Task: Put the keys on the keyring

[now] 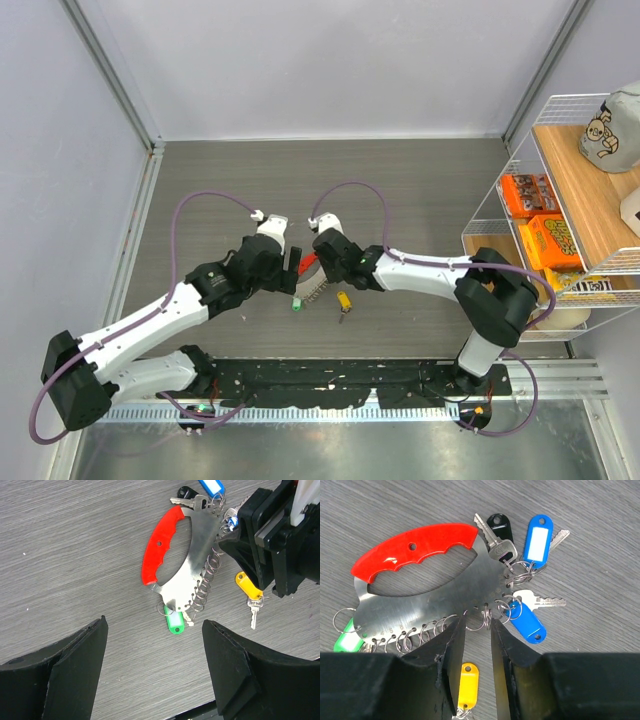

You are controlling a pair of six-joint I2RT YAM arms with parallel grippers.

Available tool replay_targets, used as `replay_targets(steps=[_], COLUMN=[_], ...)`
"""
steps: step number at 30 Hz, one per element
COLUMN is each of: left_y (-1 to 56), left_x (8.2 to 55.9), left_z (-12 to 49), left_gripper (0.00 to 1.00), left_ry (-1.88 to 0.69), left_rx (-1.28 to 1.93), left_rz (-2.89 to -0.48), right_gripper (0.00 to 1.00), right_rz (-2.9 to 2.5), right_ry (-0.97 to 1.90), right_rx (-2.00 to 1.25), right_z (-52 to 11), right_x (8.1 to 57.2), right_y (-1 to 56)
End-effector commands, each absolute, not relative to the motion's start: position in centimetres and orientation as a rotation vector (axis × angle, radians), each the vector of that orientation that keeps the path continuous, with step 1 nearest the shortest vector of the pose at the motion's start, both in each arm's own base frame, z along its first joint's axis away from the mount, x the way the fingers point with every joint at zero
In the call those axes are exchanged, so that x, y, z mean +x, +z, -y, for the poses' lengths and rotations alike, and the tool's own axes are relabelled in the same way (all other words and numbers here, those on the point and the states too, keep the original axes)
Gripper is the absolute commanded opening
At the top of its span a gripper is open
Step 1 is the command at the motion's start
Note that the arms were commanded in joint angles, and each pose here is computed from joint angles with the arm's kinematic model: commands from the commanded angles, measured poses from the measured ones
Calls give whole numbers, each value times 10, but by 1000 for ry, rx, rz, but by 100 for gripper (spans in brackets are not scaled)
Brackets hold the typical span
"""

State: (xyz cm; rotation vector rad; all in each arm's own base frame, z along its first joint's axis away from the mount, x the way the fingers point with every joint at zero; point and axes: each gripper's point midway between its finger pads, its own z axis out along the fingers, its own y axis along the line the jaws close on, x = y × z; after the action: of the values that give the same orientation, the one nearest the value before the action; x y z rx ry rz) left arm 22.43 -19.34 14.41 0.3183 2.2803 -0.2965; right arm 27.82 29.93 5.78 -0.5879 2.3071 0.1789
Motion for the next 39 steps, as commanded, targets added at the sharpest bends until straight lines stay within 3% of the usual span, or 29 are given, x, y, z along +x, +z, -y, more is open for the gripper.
replay_targets(steps=[1,39], left_y=[147,147], left_x=[230,230], left_z=[192,192], left_gripper=[83,83], left_ry=[-279,-271], left_rx=[304,305], left_rz=[-2260,-2265], right_gripper=[32,22], right_rz=[-2268,-2334], right_ry=[188,180], right_rx=[-534,-543], right_z=[-303,-296], right_x=[292,290], right_y=[66,39])
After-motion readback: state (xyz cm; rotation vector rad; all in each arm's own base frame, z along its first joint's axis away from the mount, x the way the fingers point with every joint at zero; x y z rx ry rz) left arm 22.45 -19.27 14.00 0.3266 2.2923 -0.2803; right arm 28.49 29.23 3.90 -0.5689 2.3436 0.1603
